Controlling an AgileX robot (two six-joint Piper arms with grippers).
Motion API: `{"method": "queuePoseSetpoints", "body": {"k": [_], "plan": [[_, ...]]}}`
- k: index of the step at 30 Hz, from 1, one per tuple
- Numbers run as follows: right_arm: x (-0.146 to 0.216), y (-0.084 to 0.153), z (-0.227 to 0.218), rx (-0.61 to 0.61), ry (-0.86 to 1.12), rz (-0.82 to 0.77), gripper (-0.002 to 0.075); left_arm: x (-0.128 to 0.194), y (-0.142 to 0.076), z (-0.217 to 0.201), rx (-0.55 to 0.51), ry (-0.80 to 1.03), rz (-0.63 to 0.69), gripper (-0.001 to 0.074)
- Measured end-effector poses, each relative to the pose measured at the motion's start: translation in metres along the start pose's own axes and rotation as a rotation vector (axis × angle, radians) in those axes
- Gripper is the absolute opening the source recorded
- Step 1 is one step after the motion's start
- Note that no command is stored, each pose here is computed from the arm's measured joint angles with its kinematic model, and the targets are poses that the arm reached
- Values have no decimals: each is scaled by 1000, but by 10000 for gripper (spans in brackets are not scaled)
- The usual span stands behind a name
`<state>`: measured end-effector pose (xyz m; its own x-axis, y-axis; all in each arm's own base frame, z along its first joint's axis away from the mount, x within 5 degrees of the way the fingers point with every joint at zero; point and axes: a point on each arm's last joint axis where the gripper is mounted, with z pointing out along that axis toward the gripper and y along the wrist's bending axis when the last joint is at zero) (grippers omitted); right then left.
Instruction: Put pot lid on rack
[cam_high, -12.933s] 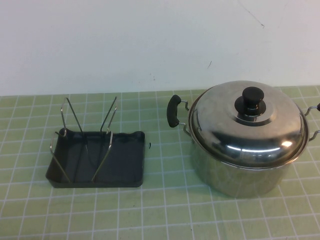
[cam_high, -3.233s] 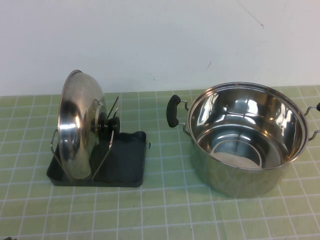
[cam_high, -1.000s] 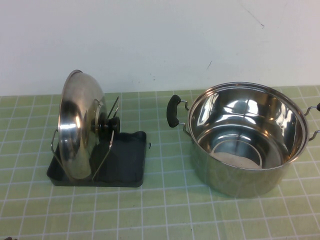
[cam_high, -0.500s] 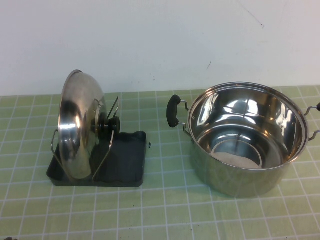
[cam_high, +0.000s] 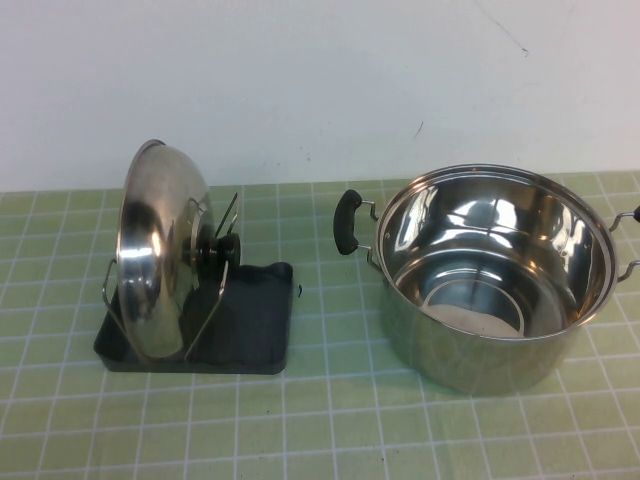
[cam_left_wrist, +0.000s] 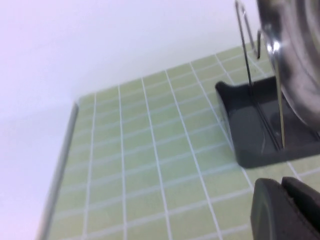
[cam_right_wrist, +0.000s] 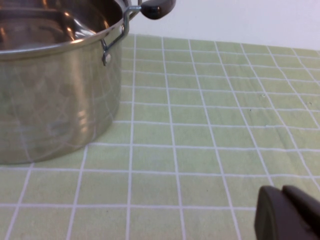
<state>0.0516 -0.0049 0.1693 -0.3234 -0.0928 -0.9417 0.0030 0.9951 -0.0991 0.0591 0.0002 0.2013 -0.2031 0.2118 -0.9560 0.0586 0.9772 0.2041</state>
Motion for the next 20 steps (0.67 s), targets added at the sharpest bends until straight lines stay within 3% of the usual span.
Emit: {"method": "queuePoseSetpoints", "body": {"k": [8,20], "plan": [[0,0,0,2,2,-7,-1,22,-6,0,2,17,-131,-1],[0,0,0,2,3,-7,-1,24,-7,0,12,43,-147,-1]]}}
